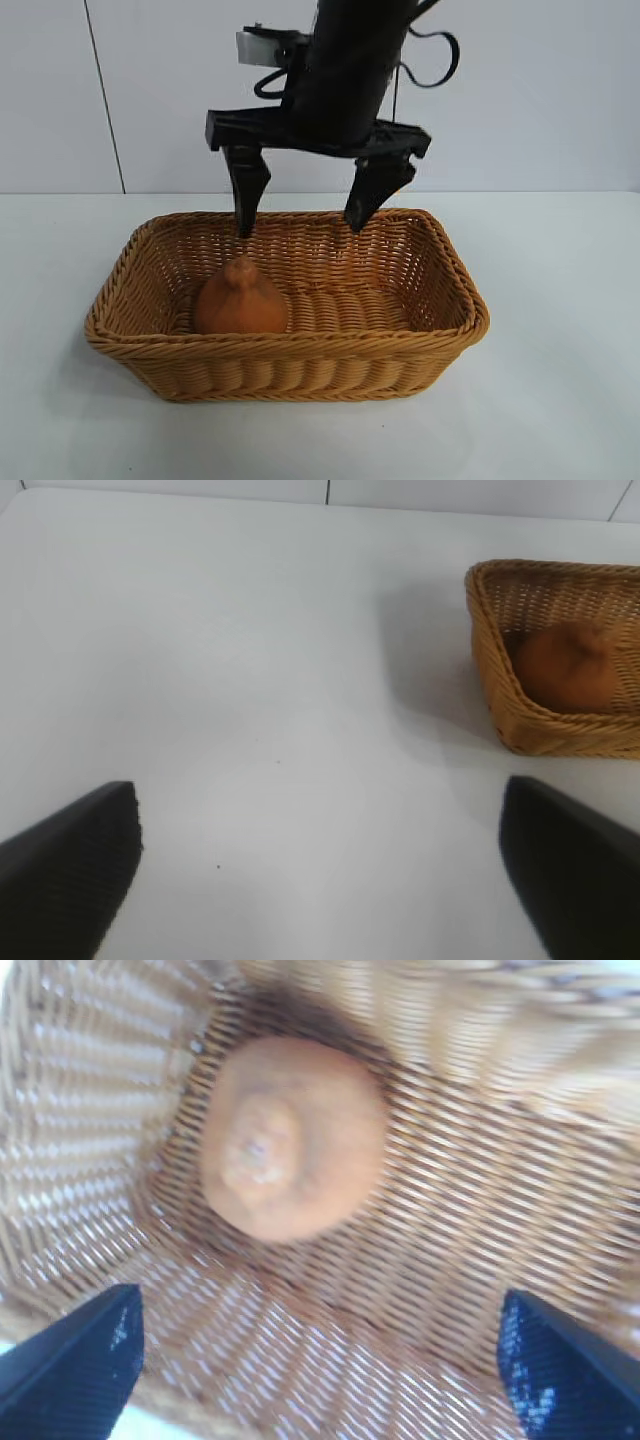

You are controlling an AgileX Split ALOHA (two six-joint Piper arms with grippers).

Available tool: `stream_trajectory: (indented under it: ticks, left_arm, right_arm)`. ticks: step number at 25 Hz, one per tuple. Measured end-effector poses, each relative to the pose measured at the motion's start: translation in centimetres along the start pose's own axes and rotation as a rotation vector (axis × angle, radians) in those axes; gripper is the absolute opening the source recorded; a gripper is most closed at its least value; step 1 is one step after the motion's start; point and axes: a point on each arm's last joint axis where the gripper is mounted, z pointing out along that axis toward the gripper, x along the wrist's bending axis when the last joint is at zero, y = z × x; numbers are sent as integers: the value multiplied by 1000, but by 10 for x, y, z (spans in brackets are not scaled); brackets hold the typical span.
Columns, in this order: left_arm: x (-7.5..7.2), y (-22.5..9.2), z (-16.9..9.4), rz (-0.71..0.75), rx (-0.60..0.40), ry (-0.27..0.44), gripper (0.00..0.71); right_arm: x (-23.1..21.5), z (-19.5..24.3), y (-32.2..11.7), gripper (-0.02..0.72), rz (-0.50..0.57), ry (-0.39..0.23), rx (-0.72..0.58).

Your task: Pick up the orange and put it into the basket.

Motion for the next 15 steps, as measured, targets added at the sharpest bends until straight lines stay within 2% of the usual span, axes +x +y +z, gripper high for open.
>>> stream_trajectory:
  ticks: [2, 8, 15]
  left_arm:
    - [0, 0, 0, 0, 0, 0, 693]
    - [0, 0, 0, 0, 0, 0, 693]
    - [0, 0, 0, 0, 0, 0, 693]
  right_arm:
    - [-7, -12, 2, 661, 6, -29, 17]
    - [-36, -21, 7, 661, 69, -58, 15]
    - [-122, -28, 8, 661, 237, -137, 4]
